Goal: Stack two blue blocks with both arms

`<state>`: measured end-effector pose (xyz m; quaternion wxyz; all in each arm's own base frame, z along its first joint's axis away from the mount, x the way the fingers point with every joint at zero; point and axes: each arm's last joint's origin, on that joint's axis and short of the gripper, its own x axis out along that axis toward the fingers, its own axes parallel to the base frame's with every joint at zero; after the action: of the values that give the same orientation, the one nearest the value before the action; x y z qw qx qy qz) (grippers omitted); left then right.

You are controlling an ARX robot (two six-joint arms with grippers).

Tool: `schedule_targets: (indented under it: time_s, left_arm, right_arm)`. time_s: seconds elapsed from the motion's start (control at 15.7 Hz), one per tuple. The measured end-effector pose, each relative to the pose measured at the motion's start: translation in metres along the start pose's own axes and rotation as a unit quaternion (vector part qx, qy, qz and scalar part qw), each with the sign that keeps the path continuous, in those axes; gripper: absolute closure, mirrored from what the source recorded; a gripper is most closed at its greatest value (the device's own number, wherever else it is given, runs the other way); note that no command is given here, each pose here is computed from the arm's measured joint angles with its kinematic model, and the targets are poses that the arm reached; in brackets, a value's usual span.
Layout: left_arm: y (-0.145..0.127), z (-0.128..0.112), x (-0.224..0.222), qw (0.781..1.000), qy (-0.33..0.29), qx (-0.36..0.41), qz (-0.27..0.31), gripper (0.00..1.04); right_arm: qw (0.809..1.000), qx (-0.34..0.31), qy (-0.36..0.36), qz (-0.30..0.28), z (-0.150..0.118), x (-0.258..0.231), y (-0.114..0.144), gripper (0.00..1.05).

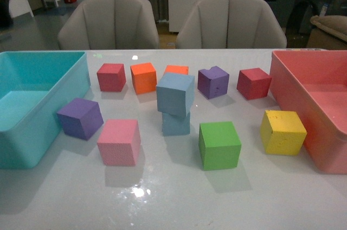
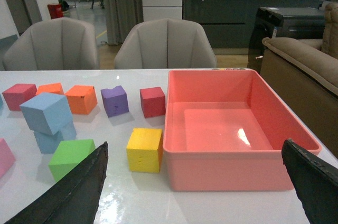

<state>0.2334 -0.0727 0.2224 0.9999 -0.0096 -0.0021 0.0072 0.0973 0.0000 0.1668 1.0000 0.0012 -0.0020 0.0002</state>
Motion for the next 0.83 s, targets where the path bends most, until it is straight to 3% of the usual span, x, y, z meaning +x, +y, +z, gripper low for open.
schedule_targets:
  time_s: [0.19, 0.32, 0.51, 0.83]
  left_arm:
    - [0.01, -0.017, -0.011, 1.0, 0.024, 0.008, -0.009, 0.89]
    - [0.023, -0.019, -0.024, 1.0, 0.012, 0.003, -0.008, 1.03]
    - [0.053, -0.035, -0.063, 1.0, 0.004, 0.003, -0.008, 1.03]
    - [0.072, -0.046, -0.088, 1.0, 0.007, 0.003, -0.011, 1.03]
  right_arm:
    - [1.0, 0.0, 0.0, 0.0, 0.0, 0.0, 0.0, 0.06]
    - [1.0, 0.0, 0.0, 0.0, 0.0, 0.0, 0.0, 0.06]
    - [1.0, 0.0, 0.0, 0.0, 0.0, 0.0, 0.0, 0.06]
    - [1.0, 0.0, 0.0, 0.0, 0.0, 0.0, 0.0, 0.06]
